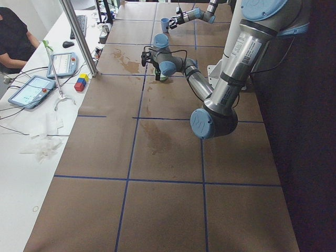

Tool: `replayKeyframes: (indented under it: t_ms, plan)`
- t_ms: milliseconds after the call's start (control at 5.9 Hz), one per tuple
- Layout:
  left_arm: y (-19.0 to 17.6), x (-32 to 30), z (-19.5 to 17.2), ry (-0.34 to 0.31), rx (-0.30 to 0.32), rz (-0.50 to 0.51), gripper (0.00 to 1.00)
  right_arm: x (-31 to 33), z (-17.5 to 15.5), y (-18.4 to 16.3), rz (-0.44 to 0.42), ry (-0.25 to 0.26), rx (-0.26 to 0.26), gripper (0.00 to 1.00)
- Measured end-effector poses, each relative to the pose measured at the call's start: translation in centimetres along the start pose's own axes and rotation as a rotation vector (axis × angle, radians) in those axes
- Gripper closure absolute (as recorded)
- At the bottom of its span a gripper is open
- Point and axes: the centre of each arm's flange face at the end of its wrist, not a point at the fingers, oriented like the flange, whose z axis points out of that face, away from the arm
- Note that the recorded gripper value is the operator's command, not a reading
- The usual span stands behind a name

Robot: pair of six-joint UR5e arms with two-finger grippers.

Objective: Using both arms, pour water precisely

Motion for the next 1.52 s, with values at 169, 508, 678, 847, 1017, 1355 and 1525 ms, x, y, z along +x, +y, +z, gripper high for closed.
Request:
replayKeyframes:
  t_ms: [169,508,678,847,1017,1355,1525]
  plan:
    - [0.0,0.0,0.0,0.0,0.0,0.0,0.0,-0.3,0.5,-0.2,0.006,0.003,0.006,0.02]
    - [0.0,0.0,0.0,-0.001,0.0,-0.001,0.0,-0.9,1.6,-0.5,0.014,0.008,0.011,0.02]
    - [0.0,-0.1,0.0,-0.001,0.0,-0.001,0.0,-0.8,1.9,-0.8,0.009,0.013,0.014,0.03]
    - [0.0,0.0,0.0,-0.001,0.0,0.0,0.0,-1.0,2.2,-1.0,0.01,0.014,0.019,0.08]
    - [0.0,-0.1,0.0,-0.001,0.0,-0.001,0.0,-1.5,2.6,-1.1,0.015,0.013,0.024,0.33]
    - [0.0,-0.1,0.1,-0.003,-0.001,-0.002,0.0,-2.6,3.5,-1.5,0.038,0.009,0.04,0.74]
    - [0.0,0.0,0.1,-0.002,-0.001,-0.001,0.0,-3.3,4.0,-2.5,0.05,0.004,0.05,0.81]
